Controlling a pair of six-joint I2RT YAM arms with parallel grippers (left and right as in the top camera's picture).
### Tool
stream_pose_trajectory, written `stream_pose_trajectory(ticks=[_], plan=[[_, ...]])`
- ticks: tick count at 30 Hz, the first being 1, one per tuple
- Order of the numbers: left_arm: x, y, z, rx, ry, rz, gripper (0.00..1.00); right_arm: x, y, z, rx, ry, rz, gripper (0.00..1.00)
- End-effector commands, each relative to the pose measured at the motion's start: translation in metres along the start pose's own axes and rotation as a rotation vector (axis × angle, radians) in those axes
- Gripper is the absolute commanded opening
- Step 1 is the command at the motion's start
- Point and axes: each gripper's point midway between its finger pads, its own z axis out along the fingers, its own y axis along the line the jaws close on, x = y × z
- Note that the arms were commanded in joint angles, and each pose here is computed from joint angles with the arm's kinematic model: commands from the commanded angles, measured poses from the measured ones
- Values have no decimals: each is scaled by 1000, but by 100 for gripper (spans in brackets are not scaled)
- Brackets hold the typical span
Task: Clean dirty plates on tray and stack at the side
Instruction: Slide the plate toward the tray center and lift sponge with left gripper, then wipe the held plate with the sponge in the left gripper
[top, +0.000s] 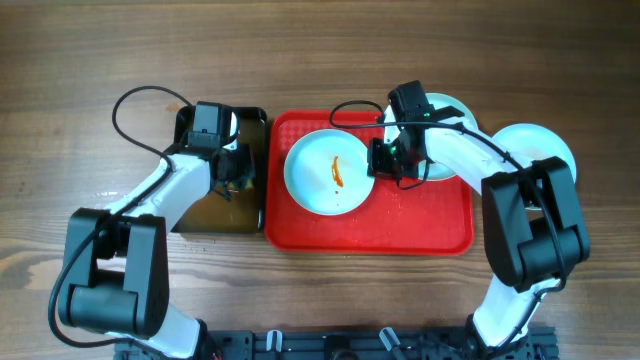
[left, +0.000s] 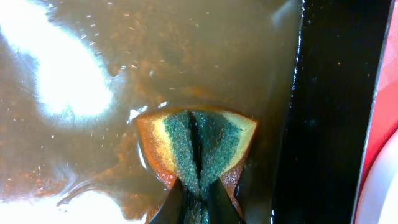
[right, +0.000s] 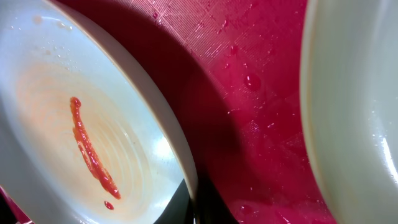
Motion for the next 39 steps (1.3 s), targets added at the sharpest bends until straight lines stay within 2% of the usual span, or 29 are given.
stream_pose_trajectory(ticks=[1,2,3,5,7,11,16,22,27,39], plan=[[9,-1,3,13,40,-1,4,6,-5,8,19,24,-7,6],[6,-8,-4,53,27,1,4,5,-5,8,17,19,-9,7],[-2,-16,-15,91,-6,-3,4,2,-3,8,12,8,-14,16],[-16,-21,-38,112,-76,-14,4,-4,-1,8,4,-13,-23,16],[-29,-26,-65,134,-156,-6,4,-9,1,8,-4,-33,-31,12],[-45,-29,-89,142,-248,2,4,-11,0,8,1,-43,-34,4],[-102,-25,-149,104,-574,-5,4,-11,-2,8,15,-46,-32,4],[-121,-33,-199,151,-742,4,4,-12,-2,8,14,-48,-34,4],[-124,-35,-223,168,-803,6,4,-12,-2,8,14,-49,-34,4],[-123,-35,-222,167,-798,5,4,-12,-2,8,14,-49,-34,4]])
